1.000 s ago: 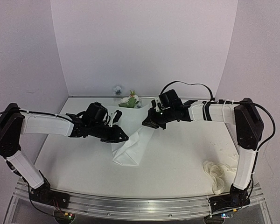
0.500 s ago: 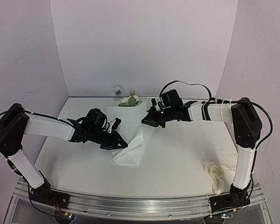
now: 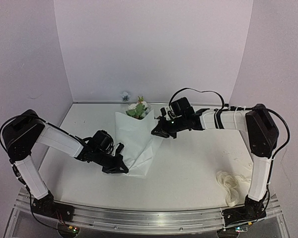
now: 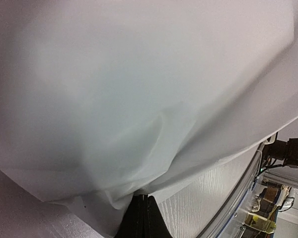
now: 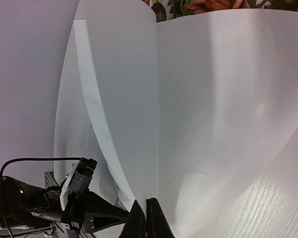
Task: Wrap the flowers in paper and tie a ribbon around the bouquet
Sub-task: Pass from the left arm to the right, then adjust the fold line on the folded wrapping paper.
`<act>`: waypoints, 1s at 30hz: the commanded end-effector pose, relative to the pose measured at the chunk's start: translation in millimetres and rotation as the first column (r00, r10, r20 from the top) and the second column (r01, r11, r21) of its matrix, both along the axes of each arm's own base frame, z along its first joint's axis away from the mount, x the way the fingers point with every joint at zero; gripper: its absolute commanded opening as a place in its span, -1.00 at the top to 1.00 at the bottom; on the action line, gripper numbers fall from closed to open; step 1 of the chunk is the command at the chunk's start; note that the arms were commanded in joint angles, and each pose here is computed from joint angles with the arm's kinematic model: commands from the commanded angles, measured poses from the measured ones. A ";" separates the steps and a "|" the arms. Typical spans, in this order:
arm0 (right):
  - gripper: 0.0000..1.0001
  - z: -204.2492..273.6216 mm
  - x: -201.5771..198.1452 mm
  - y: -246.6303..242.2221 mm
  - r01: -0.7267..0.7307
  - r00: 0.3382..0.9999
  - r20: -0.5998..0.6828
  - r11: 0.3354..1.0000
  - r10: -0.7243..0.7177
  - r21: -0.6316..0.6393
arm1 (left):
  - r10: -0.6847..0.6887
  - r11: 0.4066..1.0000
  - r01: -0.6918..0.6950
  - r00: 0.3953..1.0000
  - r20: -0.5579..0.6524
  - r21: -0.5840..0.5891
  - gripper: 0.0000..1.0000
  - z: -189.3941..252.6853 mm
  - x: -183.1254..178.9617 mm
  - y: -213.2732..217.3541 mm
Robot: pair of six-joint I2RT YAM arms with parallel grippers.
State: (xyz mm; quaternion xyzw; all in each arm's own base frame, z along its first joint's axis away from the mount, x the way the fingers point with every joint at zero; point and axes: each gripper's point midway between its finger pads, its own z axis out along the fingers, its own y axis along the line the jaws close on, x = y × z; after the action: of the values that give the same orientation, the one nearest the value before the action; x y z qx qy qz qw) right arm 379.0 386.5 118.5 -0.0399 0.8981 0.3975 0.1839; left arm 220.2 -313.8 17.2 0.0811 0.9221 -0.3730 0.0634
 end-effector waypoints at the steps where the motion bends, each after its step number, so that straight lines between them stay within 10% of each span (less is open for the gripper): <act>1: 1.00 -6.0 -0.4 -1.5 -0.017 1.000 0.000 1.000 0.017 -0.021 | 0.030 0.999 -0.029 0.999 -0.015 0.015 0.99 -4.9 -5.2 9.6; 6: 1.00 -8.3 -3.2 -2.3 -0.029 1.000 -0.008 0.999 0.029 -0.034 | 0.035 0.999 -0.035 0.999 0.017 -0.020 0.97 23.8 -4.1 8.8; 14: 1.00 4.9 -5.0 -5.8 0.035 0.997 -0.064 0.998 -0.038 -0.048 | 0.187 0.972 -0.216 0.949 0.255 0.094 0.38 77.0 30.6 44.5; 30: 1.00 18.2 -11.8 1.4 0.061 0.993 -0.097 0.996 -0.067 -0.057 | 0.082 0.888 -0.318 0.821 0.565 0.333 0.01 59.2 8.7 50.1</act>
State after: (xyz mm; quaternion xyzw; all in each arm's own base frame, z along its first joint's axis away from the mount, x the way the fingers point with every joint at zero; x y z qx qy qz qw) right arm 364.7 385.5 117.5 0.0025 0.9193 0.3691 0.1367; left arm 221.0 -274.5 82.5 0.0893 0.9320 -0.1907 0.2951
